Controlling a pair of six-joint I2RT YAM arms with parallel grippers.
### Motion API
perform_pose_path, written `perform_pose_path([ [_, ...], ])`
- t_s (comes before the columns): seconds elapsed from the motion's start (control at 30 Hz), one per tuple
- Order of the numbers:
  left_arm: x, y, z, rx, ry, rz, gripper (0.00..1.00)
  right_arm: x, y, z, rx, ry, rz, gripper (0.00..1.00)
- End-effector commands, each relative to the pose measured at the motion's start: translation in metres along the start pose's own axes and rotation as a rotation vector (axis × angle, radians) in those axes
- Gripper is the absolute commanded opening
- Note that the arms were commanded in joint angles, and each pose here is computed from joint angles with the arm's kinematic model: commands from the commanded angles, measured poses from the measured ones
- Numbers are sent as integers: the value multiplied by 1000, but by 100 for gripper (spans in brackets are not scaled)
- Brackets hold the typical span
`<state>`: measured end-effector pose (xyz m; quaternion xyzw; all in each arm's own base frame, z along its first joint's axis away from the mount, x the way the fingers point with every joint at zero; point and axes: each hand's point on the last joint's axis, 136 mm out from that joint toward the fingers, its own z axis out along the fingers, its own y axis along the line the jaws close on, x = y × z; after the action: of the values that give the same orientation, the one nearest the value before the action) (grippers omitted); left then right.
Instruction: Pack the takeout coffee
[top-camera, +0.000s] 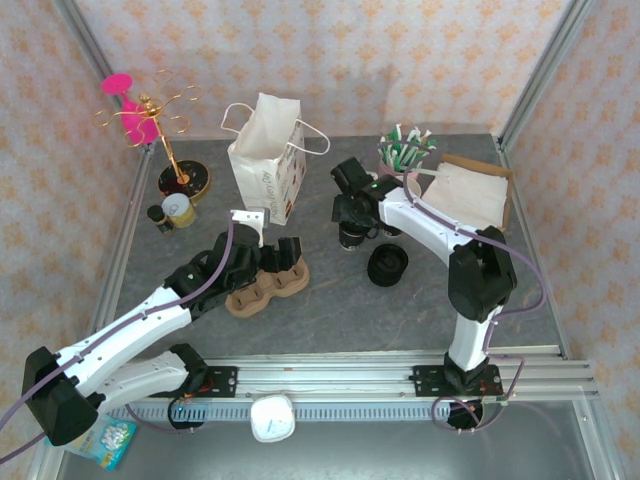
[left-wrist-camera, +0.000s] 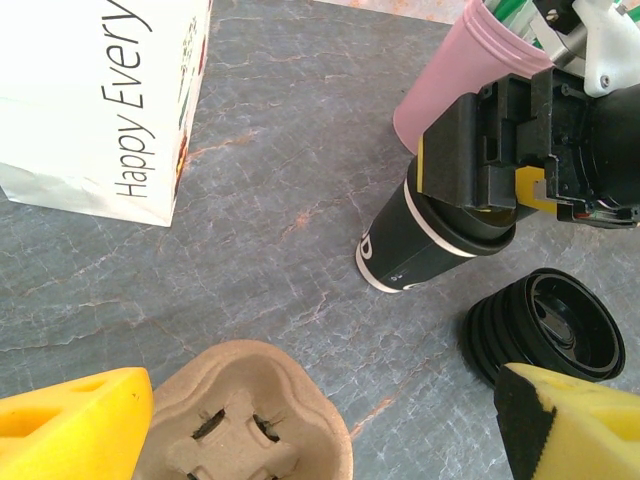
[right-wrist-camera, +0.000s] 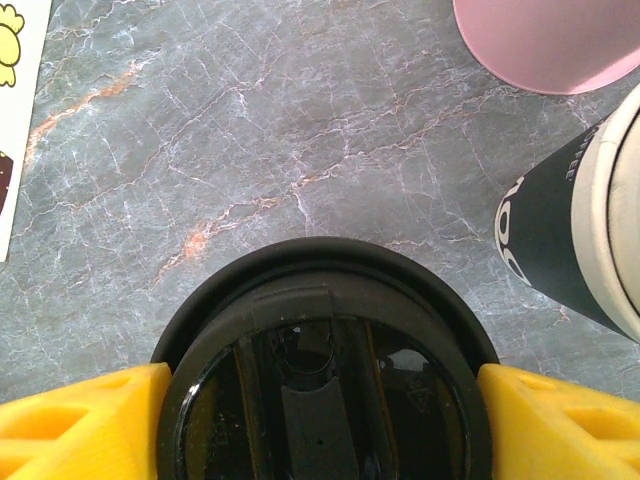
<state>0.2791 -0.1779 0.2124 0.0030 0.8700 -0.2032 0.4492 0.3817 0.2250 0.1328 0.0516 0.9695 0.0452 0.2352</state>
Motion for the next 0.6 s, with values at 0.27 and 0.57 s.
perform_pose_path([
  [0.27, -7, 6, -2, -25, -35, -9, 90, 34, -13, 22, 97, 110, -68, 76],
  [0.57, -5, 10, -2, -35, -35, -12, 90, 39, -9, 22, 107, 113, -97, 79],
])
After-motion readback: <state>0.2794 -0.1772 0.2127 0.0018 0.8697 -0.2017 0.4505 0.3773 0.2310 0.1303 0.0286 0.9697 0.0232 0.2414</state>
